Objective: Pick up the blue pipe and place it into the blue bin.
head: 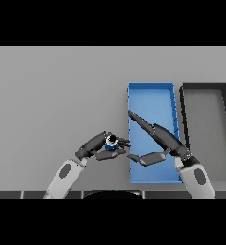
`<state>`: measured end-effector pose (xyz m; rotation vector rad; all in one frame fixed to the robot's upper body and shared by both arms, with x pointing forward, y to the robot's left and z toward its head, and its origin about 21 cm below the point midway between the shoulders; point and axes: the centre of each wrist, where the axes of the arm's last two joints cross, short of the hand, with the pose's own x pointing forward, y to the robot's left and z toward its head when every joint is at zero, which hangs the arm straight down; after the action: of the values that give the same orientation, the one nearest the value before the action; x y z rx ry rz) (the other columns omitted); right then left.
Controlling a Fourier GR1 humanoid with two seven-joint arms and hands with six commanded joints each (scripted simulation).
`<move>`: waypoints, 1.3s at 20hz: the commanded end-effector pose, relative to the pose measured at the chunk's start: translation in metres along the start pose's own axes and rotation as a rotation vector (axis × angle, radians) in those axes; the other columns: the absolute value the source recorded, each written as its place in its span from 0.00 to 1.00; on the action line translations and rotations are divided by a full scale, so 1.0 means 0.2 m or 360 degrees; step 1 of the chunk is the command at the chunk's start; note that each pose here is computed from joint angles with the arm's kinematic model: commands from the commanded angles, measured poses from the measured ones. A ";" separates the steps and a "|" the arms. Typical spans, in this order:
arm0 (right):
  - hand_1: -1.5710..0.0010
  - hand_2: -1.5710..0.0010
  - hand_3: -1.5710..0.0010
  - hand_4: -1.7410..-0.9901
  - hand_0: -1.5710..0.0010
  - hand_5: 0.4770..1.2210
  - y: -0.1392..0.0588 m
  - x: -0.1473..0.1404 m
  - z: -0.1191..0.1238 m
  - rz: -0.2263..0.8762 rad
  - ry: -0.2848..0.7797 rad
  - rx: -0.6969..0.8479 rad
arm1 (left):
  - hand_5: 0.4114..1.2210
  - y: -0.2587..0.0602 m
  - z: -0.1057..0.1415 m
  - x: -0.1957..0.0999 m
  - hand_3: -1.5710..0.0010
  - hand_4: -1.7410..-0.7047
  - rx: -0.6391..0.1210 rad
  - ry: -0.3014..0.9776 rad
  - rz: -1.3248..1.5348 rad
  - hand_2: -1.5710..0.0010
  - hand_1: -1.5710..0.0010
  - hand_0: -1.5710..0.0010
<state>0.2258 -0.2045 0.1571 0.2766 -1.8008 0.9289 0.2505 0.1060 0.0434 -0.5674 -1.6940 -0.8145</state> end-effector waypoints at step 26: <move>0.12 0.12 0.18 0.35 0.13 0.62 0.21 0.08 -0.52 -0.0157 -0.0127 0.0541 | 1.00 0.04 -0.02 0.00 0.16 0.03 -0.0051 -0.0034 0.0084 0.01 0.00 0.00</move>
<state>0.2670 -0.0988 0.1667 0.6189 -1.6780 1.1667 0.2600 0.1081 0.0453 -0.6436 -1.6808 -0.8055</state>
